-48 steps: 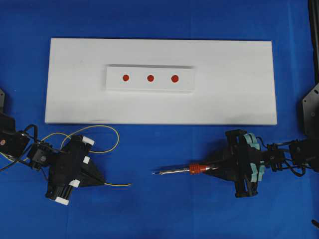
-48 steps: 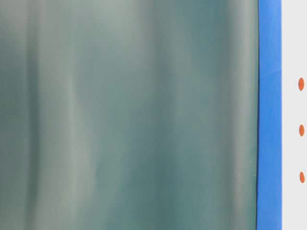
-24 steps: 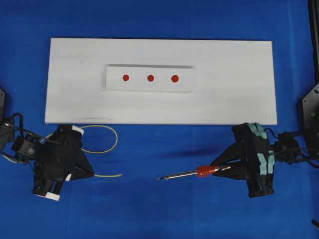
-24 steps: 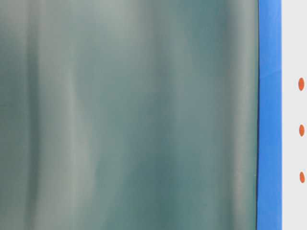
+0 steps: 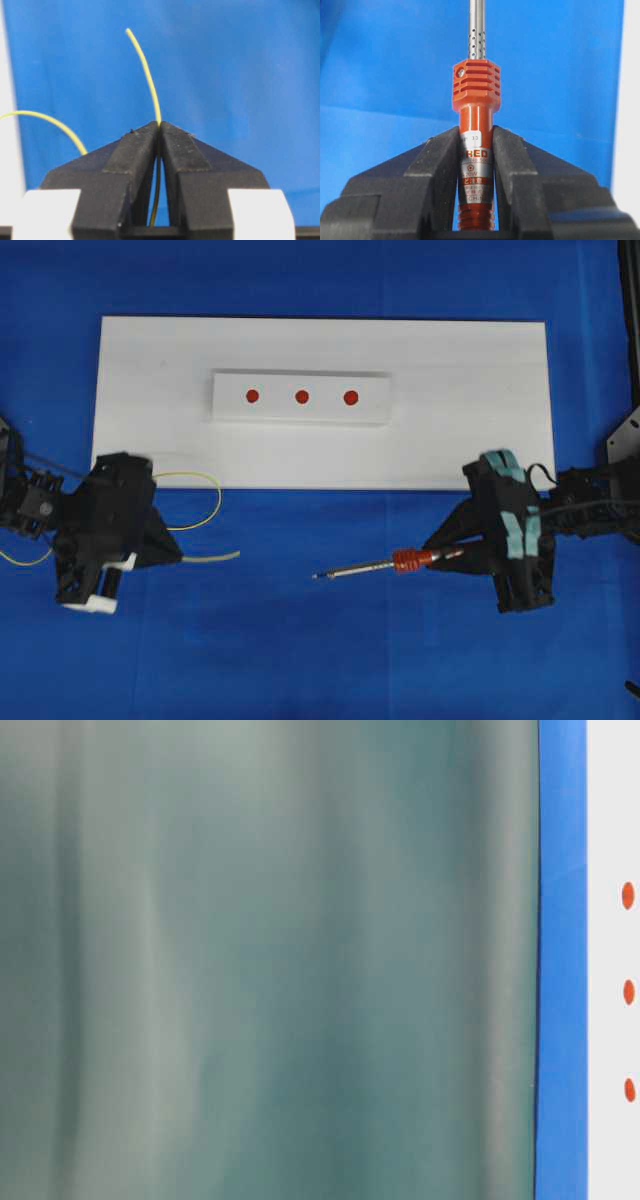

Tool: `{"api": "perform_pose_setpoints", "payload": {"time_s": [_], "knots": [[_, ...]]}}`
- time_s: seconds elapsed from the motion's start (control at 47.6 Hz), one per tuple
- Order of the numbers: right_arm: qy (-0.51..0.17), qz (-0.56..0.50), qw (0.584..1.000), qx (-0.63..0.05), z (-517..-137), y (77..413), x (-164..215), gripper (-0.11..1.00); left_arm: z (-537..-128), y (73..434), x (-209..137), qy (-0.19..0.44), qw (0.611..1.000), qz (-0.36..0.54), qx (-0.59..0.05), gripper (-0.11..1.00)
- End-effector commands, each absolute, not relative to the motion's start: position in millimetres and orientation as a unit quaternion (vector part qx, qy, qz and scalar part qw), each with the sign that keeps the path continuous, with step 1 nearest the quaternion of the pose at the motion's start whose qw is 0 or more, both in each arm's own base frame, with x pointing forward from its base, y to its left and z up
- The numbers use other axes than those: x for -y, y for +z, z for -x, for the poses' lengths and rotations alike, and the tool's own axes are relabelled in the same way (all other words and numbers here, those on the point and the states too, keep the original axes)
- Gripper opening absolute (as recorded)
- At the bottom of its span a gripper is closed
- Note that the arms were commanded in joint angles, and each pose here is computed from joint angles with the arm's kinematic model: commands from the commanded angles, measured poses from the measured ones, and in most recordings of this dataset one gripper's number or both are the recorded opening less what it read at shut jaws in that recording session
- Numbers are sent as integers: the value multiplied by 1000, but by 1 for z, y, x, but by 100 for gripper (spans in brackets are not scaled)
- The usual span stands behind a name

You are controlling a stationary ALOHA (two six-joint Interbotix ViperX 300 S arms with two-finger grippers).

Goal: Touch the tip of the soldering iron to the tip of the solder at the mark.
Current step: 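Lift both tools and bring them over the red dots on the strip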

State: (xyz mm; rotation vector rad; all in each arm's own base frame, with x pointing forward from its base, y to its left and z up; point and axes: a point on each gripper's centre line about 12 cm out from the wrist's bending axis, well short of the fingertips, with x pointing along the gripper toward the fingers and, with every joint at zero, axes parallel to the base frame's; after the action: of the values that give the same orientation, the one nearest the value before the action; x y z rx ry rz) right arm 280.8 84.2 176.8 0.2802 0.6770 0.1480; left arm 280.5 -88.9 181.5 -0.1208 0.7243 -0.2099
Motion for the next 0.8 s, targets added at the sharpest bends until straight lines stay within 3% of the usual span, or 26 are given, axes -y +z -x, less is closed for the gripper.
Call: {"api": "perform_pose_setpoints", "payload": {"time_s": [0.0,0.399,0.778], "knots": [[57,-145,932,-328,-291,190,-71,6,-292,198,77,-79,934,77,-339,3],[-38,-146,920,-362,-305,201,7,6,-316,199,7,37,917,106,-383,3],[-94,-141,909,-381,-310,200,52,6,-339,208,-36,72,923,73,-371,3]]}}
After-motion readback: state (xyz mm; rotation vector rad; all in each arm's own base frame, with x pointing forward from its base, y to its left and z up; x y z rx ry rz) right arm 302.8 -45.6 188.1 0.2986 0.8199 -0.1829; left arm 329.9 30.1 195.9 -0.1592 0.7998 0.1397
